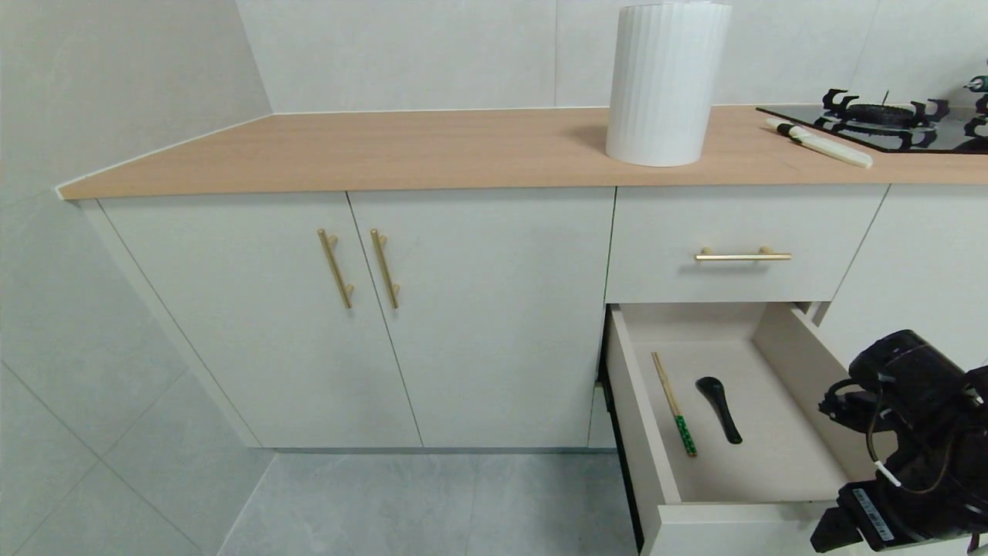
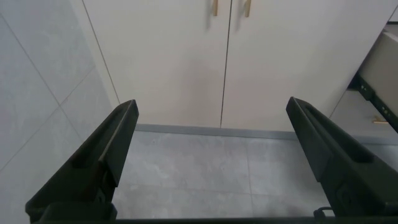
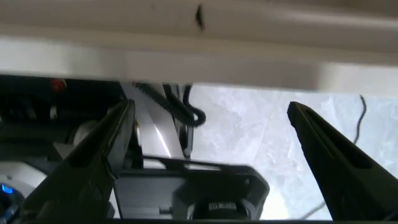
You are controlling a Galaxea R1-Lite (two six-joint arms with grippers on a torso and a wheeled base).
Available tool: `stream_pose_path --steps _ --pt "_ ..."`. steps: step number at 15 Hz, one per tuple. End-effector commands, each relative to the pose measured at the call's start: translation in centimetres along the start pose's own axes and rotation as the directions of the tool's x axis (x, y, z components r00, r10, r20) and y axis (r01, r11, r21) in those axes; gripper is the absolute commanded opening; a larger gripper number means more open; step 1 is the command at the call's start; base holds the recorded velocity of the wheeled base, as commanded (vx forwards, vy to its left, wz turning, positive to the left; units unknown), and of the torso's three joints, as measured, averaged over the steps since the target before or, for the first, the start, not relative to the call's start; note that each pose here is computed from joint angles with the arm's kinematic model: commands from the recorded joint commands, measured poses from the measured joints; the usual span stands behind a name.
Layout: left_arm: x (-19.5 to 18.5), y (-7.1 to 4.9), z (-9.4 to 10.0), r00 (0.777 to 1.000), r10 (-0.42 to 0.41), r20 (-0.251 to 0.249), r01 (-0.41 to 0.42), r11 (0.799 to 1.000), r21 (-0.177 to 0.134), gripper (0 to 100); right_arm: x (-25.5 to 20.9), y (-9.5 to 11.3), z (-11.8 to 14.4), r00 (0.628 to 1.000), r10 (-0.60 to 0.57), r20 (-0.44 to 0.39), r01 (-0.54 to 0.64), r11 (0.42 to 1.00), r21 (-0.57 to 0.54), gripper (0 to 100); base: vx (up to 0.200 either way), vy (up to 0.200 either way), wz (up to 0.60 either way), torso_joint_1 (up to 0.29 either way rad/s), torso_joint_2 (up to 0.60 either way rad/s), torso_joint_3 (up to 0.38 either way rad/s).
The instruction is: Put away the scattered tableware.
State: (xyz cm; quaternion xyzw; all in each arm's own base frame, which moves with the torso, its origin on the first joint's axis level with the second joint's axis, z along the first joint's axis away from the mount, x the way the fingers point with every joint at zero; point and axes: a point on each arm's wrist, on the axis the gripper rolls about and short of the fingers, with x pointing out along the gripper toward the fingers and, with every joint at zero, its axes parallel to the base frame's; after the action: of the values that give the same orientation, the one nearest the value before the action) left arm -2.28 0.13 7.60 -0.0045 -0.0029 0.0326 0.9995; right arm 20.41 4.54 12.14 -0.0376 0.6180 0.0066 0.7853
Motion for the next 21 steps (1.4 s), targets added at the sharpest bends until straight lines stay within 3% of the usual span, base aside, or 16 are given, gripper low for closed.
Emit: stream_pose_path --steps 1,4,7,12,19,21 --pt "0.0 0.0 0.0 1.0 -0.001 -0.001 0.001 1.0 0.0 100 0.3 -0.2 0.1 1.0 -0.001 0.015 0.001 1.0 0.013 100 0.0 0.0 0.0 0.0 0.0 0.0" --pt "0.0 0.0 0.0 1.0 -0.001 -0.001 0.001 1.0 0.0 100 0.9 -0.6 0.4 0.995 0.001 0.096 -0.004 0.999 0.04 100 0.0 0.0 0.0 0.0 0.0 0.0" --pt "0.0 0.0 0.0 1.0 0.001 -0.001 -0.001 1.0 0.0 100 1.3 -0.7 0.6 0.993 0.001 0.12 -0.006 0.999 0.047 100 0.0 0.0 0.0 0.0 0.0 0.0" --pt "0.0 0.0 0.0 1.0 -0.001 -0.001 0.001 1.0 0.0 100 2.8 -0.3 2.8 0.975 0.009 0.222 -0.021 0.998 0.051 100 0.0 0.0 0.0 0.0 0.0 0.0" --pt "0.0 0.0 0.0 1.0 0.001 -0.001 -0.001 1.0 0.0 100 4.8 -0.2 8.6 0.911 0.012 0.413 -0.042 0.997 0.064 100 0.0 0.0 0.0 0.0 0.0 0.0" --pt "0.0 0.0 0.0 1.0 0.001 -0.001 -0.001 1.0 0.0 100 5.7 -0.5 10.3 0.87 0.005 0.492 -0.05 0.996 0.079 100 0.0 0.0 0.0 0.0 0.0 0.0"
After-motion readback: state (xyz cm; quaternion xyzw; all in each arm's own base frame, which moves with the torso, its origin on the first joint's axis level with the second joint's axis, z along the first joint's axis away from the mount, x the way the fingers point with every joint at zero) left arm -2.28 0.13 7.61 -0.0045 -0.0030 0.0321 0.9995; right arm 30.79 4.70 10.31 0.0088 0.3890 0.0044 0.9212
